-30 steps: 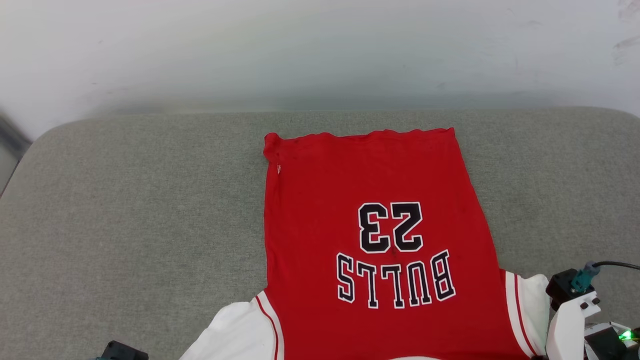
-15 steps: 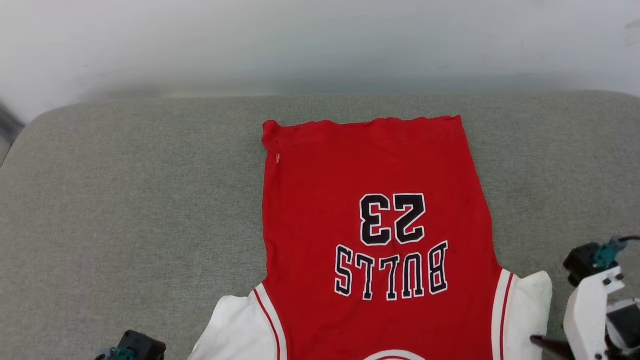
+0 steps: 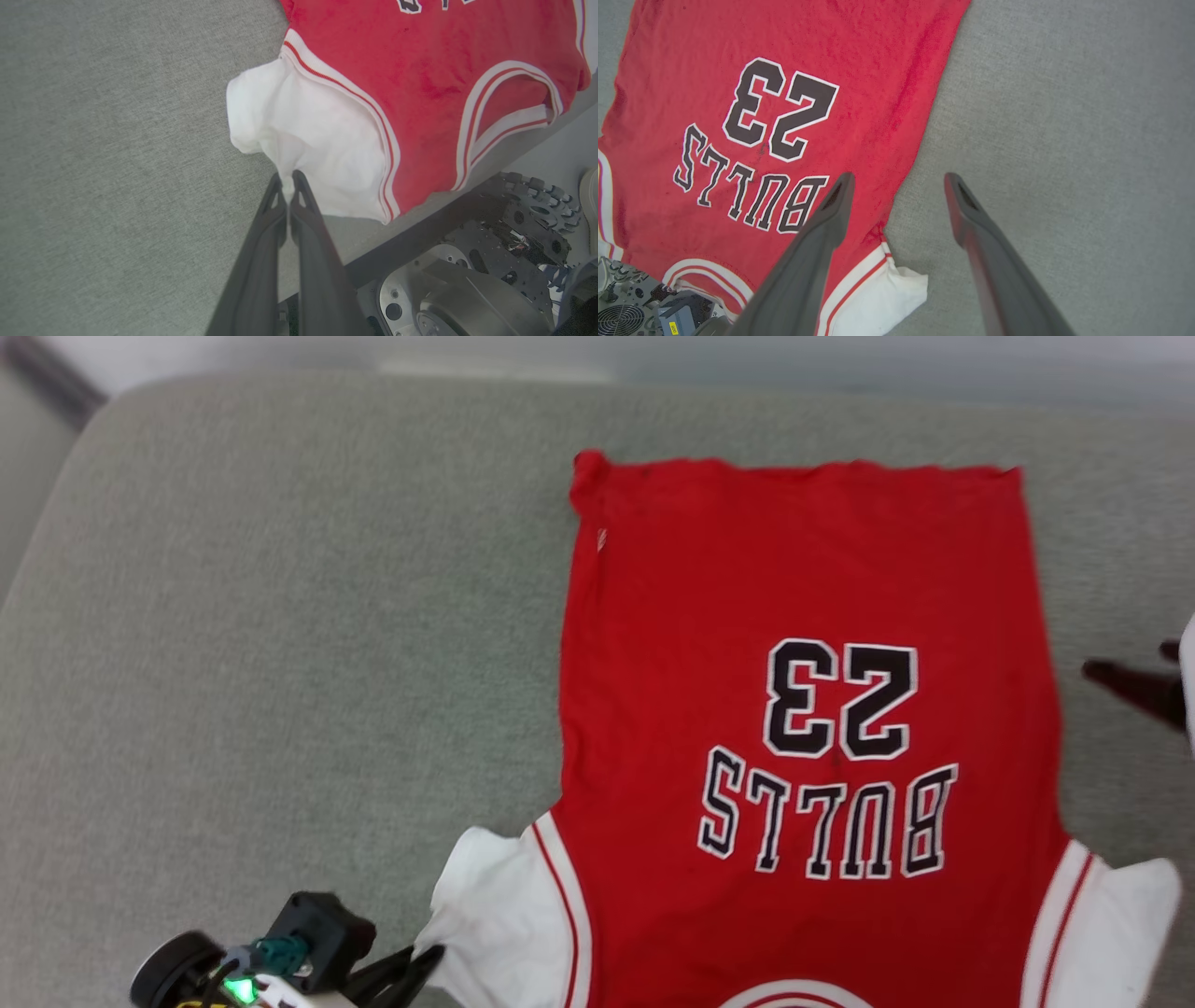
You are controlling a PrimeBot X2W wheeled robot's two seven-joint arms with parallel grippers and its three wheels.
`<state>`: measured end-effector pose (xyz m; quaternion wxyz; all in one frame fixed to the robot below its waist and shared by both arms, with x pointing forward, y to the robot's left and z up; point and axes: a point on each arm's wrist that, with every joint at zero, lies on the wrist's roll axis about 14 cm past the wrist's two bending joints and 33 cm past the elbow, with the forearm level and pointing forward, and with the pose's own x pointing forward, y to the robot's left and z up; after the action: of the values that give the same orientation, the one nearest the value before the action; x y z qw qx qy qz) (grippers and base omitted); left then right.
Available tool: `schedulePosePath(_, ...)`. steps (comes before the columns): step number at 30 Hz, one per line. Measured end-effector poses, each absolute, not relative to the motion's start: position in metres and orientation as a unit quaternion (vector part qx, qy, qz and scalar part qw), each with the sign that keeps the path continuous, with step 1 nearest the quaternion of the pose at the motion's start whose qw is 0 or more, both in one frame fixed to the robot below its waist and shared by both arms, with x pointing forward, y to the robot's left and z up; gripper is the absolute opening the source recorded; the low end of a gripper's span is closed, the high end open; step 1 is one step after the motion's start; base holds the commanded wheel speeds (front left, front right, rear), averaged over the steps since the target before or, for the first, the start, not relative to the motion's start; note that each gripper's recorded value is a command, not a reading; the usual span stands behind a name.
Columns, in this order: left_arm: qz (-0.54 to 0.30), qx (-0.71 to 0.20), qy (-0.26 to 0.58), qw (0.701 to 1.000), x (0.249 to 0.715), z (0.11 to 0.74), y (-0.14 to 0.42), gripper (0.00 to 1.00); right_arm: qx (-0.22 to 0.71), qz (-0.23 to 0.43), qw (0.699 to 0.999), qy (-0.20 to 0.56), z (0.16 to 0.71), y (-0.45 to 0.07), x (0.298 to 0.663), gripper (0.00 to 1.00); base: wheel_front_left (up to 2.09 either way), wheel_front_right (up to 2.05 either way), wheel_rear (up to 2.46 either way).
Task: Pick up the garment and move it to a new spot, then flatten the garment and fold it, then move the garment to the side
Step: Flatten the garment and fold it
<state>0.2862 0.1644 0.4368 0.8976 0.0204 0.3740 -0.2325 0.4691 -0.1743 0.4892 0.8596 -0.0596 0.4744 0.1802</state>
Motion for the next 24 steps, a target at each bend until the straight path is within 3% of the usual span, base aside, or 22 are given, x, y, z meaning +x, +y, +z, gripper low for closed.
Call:
schedulePosePath(12,-0.225,0.028,0.392,0.892,0.302,0.423,0.165,0.00,-0.062,0.132,0.836,0.529,0.438,-0.152,0.582,1.00,0.00,0.00,0.00)
schedulePosePath(18,-0.210,0.028,0.414,0.885,0.302,0.412,0.172,0.00,-0.034,0.106,0.827,0.550,0.404,-0.142,0.615,1.00,0.00,0.00,0.00)
schedulePosePath(24,-0.194,0.029,0.424,0.884,0.304,0.405,0.180,0.00,-0.035,0.089,0.809,0.580,0.367,-0.137,0.624,1.00,0.00,0.00,0.00)
